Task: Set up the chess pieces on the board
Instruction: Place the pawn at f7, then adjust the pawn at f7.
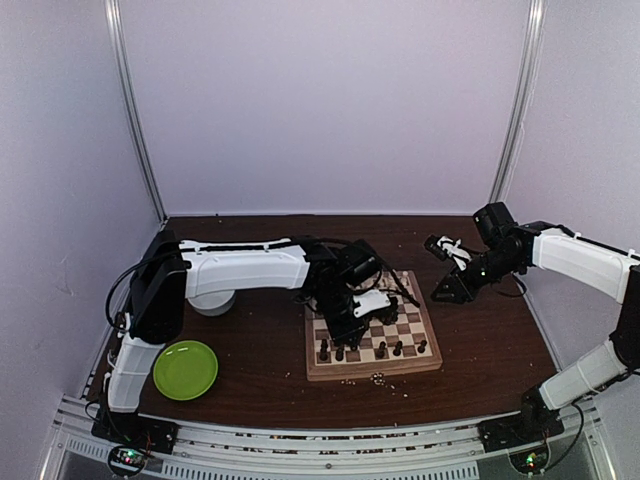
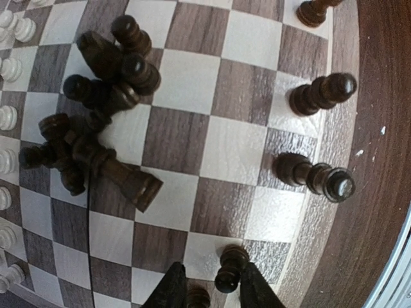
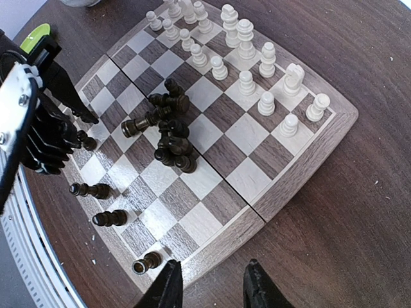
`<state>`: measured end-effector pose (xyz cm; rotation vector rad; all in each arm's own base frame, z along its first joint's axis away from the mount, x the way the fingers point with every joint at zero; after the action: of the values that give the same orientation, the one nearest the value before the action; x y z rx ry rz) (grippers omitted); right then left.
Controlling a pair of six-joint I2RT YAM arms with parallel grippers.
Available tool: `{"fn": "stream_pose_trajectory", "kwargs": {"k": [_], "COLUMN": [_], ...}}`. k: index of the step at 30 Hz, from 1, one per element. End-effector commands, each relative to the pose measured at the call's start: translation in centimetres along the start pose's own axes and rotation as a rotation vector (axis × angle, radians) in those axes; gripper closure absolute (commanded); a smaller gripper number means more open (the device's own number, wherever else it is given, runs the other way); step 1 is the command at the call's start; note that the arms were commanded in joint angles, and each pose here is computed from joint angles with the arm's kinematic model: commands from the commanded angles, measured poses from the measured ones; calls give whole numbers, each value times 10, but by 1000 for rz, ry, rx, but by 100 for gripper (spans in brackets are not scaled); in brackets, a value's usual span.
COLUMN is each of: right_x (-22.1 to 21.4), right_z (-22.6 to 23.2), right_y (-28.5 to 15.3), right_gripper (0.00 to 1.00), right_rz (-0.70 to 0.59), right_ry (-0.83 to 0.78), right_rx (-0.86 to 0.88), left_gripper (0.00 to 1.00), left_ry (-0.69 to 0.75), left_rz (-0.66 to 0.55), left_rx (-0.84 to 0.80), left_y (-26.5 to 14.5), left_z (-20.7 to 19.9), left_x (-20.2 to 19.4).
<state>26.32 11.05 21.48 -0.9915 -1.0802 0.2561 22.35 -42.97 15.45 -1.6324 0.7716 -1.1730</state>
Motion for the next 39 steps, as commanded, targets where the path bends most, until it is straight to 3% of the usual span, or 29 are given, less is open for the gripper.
{"fn": "stream_pose_trajectory", "kwargs": {"k": [1, 11, 19, 26, 30, 35, 39], "right_x": [6, 7, 45, 74, 75, 67, 68], "right_z": [-2, 2, 48, 94, 116, 139, 142], "right_y": [-4, -8, -23, 13, 43, 80, 101], "right_gripper": [66, 66, 68, 69, 63, 62, 62], "right_rz": [-13, -29, -82, 62, 174, 322, 378], "right_ry": [-13, -30, -269, -456, -553, -650, -660], "right_rx": [6, 24, 54, 171, 202, 235, 211], "left_gripper": [70, 71, 63, 55, 54, 51, 50], "left_ry": [13, -36, -253, -484, -606, -681, -682], "left_rz": [-179, -208, -470, -649, -771, -856, -874], "left_rx": [27, 25, 179, 456, 564, 630, 634], "left_y": [-54, -67, -182, -258, -282, -288, -292], "left_z": [-3, 4, 67, 134, 160, 172, 170], "left_x": [29, 27, 10, -44, -85, -131, -135]}}
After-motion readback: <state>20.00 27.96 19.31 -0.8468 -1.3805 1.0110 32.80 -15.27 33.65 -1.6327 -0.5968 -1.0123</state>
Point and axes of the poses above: each gripper's point midway between its finger pads, its own y axis out along the fingers, its own z axis along the line the jaws close on, x = y × z, the point moved 10 cm from there along -y, back along the fingers, and after that the axes turned 7 degrees about -y, right-handed, at the moved point
